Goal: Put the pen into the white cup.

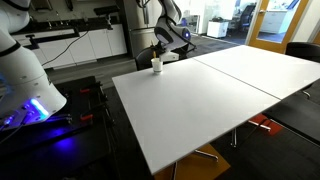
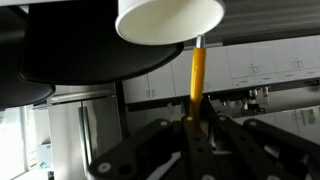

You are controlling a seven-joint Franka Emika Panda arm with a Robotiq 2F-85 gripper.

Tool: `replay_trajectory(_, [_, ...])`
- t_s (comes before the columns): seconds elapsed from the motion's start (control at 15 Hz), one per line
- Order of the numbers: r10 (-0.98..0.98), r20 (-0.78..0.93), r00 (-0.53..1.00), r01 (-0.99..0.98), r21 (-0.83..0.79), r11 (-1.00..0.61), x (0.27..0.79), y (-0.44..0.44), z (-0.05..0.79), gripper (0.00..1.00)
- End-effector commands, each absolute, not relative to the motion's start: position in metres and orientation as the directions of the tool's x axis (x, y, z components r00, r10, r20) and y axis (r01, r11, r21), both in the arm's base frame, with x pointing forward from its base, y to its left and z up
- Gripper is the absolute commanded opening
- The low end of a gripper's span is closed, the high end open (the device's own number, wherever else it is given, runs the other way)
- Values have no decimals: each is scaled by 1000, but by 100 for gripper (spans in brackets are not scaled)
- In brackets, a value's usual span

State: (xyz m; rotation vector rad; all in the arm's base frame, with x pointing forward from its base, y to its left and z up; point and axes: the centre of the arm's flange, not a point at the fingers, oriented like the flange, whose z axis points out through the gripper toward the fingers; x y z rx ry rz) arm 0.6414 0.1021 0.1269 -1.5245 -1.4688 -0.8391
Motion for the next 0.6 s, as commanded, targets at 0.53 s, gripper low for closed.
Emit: replay_trajectory(0.53, [510,859,46,995,-86,55,656,99,119,3])
